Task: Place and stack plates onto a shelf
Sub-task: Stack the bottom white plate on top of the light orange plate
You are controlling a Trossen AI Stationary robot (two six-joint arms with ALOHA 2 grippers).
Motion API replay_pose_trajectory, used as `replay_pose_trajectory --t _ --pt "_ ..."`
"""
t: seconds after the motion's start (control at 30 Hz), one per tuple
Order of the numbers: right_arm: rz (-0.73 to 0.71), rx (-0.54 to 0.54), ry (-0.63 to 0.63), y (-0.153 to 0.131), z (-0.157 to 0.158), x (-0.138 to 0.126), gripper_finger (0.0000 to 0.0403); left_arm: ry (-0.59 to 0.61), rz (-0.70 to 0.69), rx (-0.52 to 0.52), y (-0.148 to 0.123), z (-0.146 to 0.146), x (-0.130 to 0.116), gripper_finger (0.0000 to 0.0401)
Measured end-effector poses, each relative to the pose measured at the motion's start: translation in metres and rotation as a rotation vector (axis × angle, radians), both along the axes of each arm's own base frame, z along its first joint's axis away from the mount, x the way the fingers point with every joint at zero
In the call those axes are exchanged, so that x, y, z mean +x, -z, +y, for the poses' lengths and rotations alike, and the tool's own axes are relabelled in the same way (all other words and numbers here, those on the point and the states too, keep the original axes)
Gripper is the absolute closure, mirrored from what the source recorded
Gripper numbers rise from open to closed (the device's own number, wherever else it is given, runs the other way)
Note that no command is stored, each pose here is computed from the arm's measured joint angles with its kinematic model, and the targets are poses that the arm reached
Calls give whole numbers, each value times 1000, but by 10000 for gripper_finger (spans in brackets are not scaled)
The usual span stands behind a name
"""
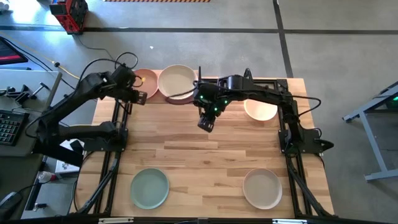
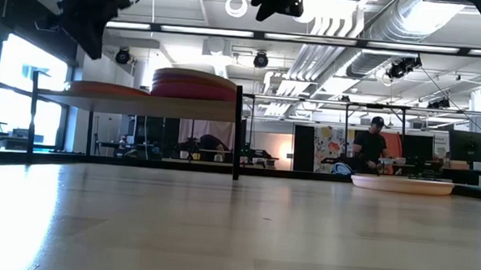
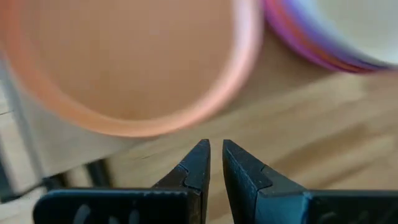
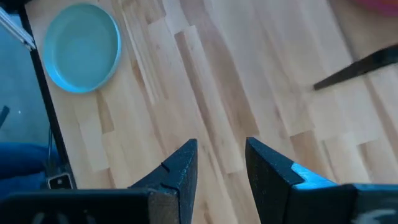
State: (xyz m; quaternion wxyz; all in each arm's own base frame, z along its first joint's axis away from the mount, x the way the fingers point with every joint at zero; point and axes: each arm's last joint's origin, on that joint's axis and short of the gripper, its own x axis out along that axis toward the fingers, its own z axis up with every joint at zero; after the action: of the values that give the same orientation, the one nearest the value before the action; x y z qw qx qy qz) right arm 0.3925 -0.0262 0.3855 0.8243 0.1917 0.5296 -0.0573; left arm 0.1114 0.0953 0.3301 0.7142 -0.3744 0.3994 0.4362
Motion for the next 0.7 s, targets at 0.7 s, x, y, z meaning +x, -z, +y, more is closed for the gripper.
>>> replay_pose_trajectory --t 0.7 --pt "562 17 -120 121 142 -29 288 538 -265 150 -16 -61 57 368"
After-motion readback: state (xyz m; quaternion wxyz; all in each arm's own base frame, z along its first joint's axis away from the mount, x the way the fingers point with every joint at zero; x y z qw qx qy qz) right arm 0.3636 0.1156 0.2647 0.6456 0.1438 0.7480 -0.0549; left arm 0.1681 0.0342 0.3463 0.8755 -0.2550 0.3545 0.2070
